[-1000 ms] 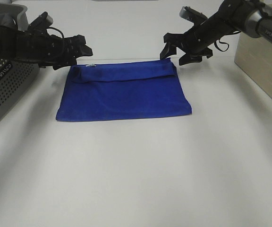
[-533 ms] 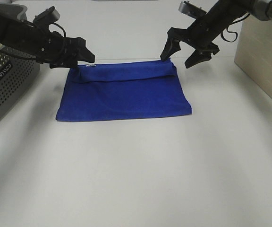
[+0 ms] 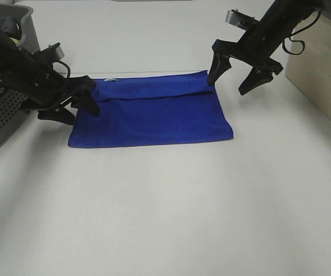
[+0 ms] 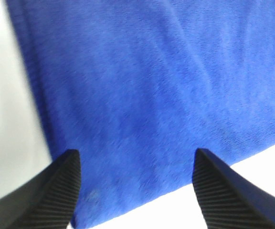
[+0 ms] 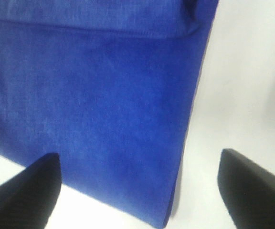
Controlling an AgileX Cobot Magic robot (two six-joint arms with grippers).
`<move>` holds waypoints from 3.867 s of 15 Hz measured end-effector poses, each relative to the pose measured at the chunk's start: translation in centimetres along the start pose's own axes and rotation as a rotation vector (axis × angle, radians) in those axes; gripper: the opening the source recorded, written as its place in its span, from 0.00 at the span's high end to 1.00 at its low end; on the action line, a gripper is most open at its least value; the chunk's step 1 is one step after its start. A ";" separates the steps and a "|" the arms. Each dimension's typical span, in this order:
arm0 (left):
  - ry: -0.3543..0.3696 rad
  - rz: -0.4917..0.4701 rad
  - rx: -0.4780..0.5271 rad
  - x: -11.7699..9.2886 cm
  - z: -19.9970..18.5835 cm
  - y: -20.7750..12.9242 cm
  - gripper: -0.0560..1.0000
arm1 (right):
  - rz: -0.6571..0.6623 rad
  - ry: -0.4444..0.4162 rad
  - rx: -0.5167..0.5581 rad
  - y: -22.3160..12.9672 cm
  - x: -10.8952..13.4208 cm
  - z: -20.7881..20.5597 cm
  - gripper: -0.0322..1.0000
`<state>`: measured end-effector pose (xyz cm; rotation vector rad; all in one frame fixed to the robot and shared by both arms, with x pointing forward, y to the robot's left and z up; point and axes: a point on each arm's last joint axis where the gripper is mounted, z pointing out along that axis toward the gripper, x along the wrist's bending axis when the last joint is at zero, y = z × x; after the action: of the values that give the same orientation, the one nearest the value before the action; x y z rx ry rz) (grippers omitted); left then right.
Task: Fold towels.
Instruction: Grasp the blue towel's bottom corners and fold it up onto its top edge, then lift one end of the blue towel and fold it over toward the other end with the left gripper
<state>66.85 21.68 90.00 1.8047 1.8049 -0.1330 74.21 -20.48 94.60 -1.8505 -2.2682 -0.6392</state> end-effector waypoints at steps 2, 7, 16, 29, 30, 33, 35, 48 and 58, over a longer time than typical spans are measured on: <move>0.080 -0.046 -0.078 0.7 -1.3 -1.9 0.34 | 0.037 0.062 0.064 -2.0 -0.9 0.2 0.16; 0.105 -0.116 -0.076 1.6 -0.4 -3.4 0.34 | 0.057 0.121 0.102 -5.3 -2.4 3.3 0.16; 0.047 -0.100 -0.042 0.5 3.3 -1.9 0.37 | 0.107 0.182 0.041 -5.1 -0.8 6.8 0.30; 0.031 -0.085 0.164 -0.1 0.6 -7.6 0.93 | 0.218 0.025 0.166 -12.8 -0.4 3.3 0.97; 0.029 -0.092 0.193 -0.2 0.3 -8.7 0.93 | 0.230 0.032 0.185 -14.0 -0.1 2.9 0.97; 0.012 -0.075 0.164 -1.2 -1.8 -8.7 0.93 | 0.227 0.042 0.171 -14.9 0.5 1.7 0.97; 0.004 -0.108 0.073 -2.2 -3.4 -7.2 0.93 | 0.194 0.037 0.094 -13.0 0.9 0.5 0.97; 0.084 -0.115 -0.166 -0.8 1.3 2.4 0.93 | 0.131 0.036 -0.062 -2.5 -1.3 4.6 0.95; 0.140 -0.007 -0.181 -0.8 0.5 2.8 0.17 | 0.088 0.025 -0.011 -2.8 -0.5 2.7 0.15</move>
<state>69.58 20.97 90.84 1.7155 1.8542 0.1533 72.01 -20.30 91.32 -1.9238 -2.1591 -0.6582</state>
